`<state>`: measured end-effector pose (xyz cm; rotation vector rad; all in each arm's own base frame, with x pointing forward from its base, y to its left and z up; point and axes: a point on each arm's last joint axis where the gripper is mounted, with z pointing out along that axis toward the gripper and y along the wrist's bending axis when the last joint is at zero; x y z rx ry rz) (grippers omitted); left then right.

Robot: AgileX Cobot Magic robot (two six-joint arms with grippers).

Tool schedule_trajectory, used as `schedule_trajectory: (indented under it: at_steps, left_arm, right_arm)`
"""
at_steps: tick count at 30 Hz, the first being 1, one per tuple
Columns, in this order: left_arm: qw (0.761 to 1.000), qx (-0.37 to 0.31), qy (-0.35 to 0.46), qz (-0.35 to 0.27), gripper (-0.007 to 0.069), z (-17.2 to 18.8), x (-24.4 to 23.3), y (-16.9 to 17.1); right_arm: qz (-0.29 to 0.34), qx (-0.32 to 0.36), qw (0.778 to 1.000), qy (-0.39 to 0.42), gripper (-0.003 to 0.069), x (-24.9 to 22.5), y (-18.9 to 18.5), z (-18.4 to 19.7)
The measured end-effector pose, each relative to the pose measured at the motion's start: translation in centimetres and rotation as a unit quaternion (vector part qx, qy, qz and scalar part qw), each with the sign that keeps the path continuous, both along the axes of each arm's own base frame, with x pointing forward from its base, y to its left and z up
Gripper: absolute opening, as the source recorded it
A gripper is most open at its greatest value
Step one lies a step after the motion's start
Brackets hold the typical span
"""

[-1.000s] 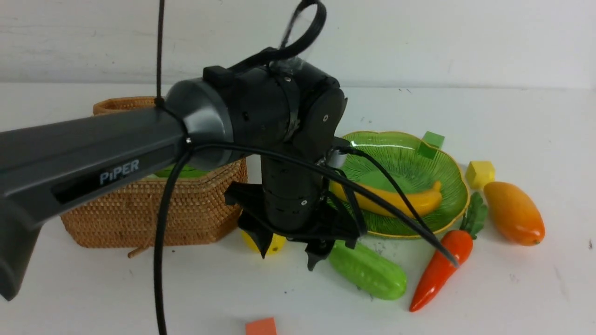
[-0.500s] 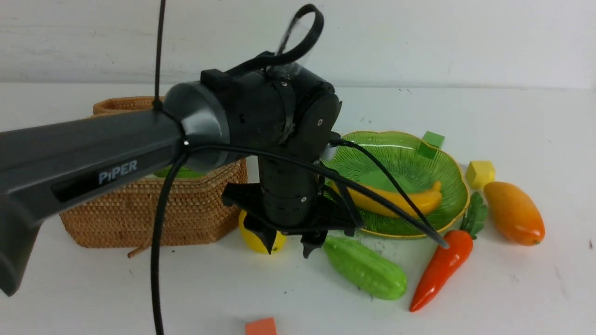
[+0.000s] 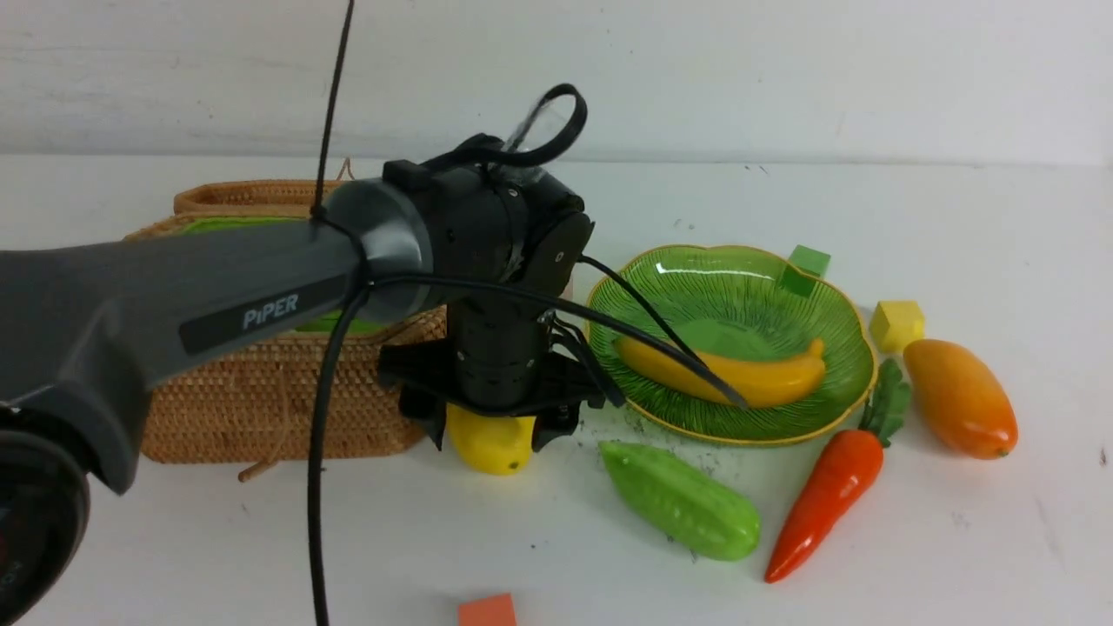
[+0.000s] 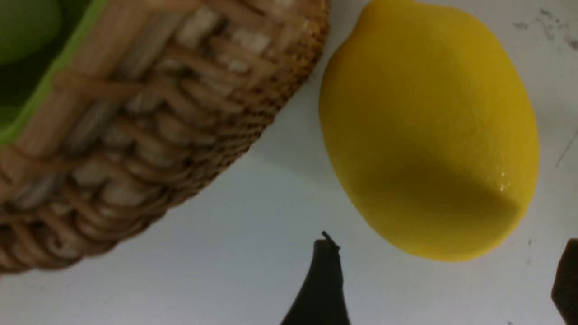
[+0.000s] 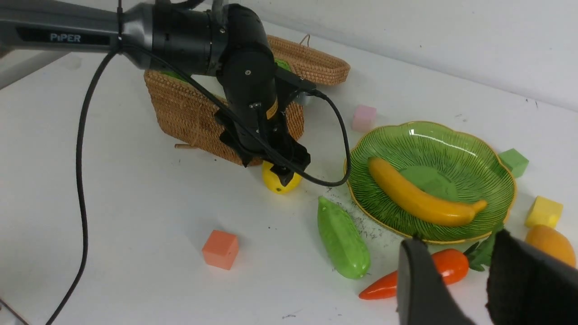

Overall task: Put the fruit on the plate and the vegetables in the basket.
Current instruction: Grab a lemon with your left arm and place it on the plate on the right

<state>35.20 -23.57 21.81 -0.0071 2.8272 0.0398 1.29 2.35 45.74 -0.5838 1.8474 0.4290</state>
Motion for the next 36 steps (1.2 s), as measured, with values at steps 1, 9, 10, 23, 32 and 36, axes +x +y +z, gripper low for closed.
schedule_trajectory:
  at_steps: [1, 9, 10, 23, 32, 36]
  left_arm:
    - [1.0, -0.002, -0.003, 0.0, 0.0615, -0.1, 0.1, -0.1]
    - [0.999, -0.013, -0.034, 0.001, 0.0613, -0.7, 0.9, -0.5]
    - [0.999, -0.015, -0.037, 0.001, 0.0613, -0.7, 1.0, -0.5]
    - [1.0, 0.007, -0.028, 0.003, 0.0594, -3.2, 1.6, -0.7]
    - [1.0, 0.004, -0.008, -0.011, 0.0593, -3.1, 1.2, -0.8]
    - [0.999, 0.005, 0.024, -0.033, 0.0593, -2.4, 0.4, -0.7]
  right_arm:
    - [0.0, 0.0, 1.0, 0.0, 0.0237, 0.0, 0.0, 0.0]
    - [0.003, -0.011, 1.0, 0.017, 0.0237, -0.1, 0.0, -0.3]
    - [0.003, -0.011, 1.0, 0.017, 0.0237, -0.1, 0.0, -0.3]
    - [0.007, -0.017, 1.0, 0.019, 0.0237, -0.2, 0.0, -0.4]
    - [0.011, -0.022, 1.0, 0.015, 0.0237, -0.2, 0.0, -0.4]
    - [0.011, -0.022, 1.0, 0.015, 0.0237, -0.2, 0.0, -0.4]
